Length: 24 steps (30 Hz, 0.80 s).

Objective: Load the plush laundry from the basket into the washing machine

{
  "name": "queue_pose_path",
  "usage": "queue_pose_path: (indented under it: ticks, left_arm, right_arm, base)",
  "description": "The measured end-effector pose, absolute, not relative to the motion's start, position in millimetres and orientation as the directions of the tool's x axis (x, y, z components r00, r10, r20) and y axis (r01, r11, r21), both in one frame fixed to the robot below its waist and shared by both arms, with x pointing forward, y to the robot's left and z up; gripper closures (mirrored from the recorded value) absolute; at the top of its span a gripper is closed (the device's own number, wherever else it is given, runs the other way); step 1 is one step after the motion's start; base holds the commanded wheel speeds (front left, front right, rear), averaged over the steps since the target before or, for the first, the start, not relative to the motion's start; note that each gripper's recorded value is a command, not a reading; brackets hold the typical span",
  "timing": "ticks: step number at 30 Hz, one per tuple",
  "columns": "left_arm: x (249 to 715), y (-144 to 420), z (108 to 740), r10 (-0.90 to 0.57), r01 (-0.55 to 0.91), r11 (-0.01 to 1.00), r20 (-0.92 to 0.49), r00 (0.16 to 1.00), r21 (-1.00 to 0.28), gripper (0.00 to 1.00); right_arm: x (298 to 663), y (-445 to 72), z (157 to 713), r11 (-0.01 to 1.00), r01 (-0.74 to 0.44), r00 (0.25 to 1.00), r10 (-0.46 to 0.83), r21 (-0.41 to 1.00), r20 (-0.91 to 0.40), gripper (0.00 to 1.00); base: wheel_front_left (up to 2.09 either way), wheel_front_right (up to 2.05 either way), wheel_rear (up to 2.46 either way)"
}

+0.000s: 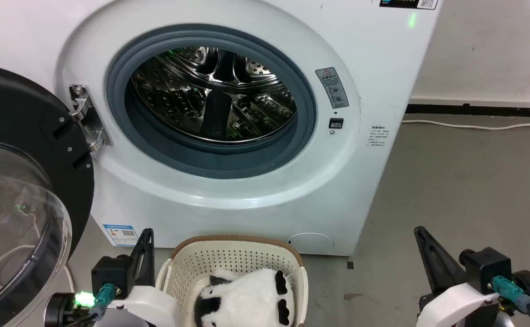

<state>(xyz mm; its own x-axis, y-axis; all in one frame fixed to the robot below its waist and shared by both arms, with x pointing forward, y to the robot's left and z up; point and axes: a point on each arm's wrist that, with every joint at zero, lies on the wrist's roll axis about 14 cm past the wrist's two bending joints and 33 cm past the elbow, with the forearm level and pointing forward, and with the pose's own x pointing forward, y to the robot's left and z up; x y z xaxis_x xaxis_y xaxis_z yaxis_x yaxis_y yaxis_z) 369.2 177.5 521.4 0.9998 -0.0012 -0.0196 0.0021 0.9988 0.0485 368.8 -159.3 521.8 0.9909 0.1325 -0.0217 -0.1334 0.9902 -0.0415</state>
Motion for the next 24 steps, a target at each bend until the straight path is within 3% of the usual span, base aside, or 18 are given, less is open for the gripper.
queue_pose_path:
  ticks: [24]
  left_arm:
    - [369.2, 177.5, 521.4, -0.001, 0.002, 0.999, -0.020, 1.000, 0.048, 1.00]
  right_arm:
    - [368.8, -159.3, 521.8, 0.990, -0.133, 0.991, 0.133, -0.042, -0.022, 1.00]
  base:
    - [0.00, 0.00, 0.00]
